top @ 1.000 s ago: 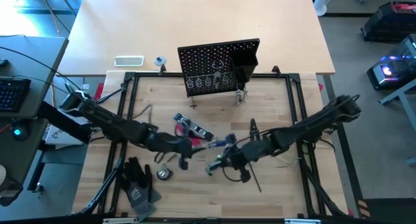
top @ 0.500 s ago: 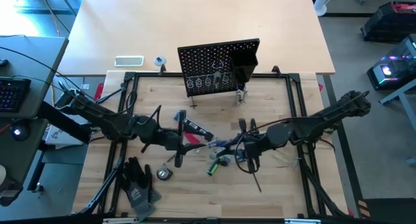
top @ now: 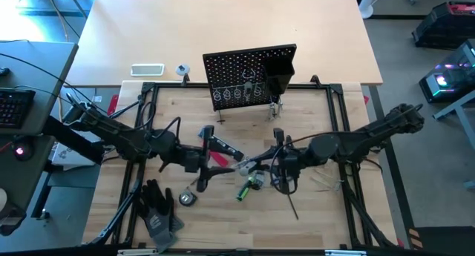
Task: Hang tools onto peg board
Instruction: Hang the grey screwdriver onto the pegboard, then hang the blue screwdriver onto the pegboard
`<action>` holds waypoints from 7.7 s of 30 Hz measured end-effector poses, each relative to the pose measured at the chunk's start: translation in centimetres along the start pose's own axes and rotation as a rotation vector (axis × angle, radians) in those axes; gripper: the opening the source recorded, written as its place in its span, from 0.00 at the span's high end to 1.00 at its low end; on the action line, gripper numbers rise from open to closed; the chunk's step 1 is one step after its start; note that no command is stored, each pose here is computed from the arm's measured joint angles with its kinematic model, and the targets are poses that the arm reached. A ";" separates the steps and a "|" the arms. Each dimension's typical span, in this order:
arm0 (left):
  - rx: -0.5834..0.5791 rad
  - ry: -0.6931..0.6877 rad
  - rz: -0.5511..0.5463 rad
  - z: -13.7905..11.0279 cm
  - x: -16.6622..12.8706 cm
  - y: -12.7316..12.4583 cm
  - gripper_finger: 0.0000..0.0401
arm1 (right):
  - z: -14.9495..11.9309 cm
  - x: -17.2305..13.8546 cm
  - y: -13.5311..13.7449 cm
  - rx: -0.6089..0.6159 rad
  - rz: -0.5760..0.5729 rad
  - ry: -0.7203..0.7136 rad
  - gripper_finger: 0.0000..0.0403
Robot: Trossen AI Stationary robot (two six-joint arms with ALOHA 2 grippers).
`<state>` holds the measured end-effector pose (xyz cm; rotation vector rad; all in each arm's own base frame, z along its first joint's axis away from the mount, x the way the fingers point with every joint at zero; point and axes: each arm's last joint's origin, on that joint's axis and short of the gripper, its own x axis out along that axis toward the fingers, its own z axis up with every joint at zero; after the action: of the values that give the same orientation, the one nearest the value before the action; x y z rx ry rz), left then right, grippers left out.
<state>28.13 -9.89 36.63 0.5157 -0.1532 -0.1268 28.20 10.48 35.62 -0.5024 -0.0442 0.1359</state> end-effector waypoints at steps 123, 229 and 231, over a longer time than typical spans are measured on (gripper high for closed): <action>-0.048 0.262 0.712 -10.5 2.1 13.3 0.70 | -9.5 -1.6 3.8 0.386 -0.196 0.603 0.52; -0.481 0.537 0.184 -16.4 -4.6 -4.6 0.60 | -19.6 2.6 4.9 0.375 0.001 0.923 0.52; -0.490 0.567 0.165 -17.1 -4.6 -5.1 0.60 | -20.6 2.9 4.4 0.411 0.053 0.925 0.52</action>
<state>26.23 -5.31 18.89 0.0351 0.3836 0.1449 32.06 4.85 15.51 -0.1185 0.8858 -0.0461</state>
